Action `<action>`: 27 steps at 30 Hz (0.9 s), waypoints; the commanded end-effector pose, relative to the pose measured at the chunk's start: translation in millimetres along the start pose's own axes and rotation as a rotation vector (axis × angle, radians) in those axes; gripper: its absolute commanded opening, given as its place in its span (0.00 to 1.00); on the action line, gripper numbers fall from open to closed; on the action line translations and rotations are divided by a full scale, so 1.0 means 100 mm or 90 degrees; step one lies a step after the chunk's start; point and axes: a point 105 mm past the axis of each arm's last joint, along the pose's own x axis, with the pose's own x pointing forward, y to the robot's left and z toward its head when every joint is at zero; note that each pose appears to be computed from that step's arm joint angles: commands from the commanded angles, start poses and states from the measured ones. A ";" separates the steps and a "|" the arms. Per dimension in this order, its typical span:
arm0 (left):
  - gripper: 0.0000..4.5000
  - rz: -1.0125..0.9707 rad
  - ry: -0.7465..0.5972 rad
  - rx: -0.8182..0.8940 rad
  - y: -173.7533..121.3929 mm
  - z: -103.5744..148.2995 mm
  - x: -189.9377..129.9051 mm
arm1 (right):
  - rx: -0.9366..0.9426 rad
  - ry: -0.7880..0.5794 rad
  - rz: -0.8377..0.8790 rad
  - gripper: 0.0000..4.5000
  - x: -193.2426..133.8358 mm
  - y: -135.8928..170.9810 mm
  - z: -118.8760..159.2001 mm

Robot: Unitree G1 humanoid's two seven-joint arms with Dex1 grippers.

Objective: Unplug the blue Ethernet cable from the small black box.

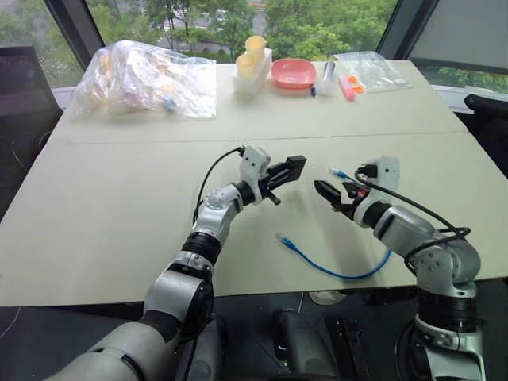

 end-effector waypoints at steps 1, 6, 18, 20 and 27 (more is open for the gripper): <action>0.33 -0.010 -0.011 0.031 -0.02 0.08 0.04 | -0.006 -0.056 -0.002 1.00 -0.05 0.01 0.18; 0.71 -0.010 -0.012 0.059 0.02 0.10 -0.01 | -0.005 -0.073 0.006 1.00 -0.04 0.04 0.18; 0.94 0.027 -0.006 0.123 0.34 1.02 -0.72 | -0.155 -0.107 0.066 1.00 -0.30 0.13 0.20; 0.94 0.049 0.030 0.092 0.37 1.03 -1.00 | -0.217 -0.140 0.046 1.00 -0.38 0.08 0.25; 0.94 0.136 0.091 0.003 0.37 0.81 -1.53 | -0.253 -0.132 0.065 1.00 -0.52 0.00 0.11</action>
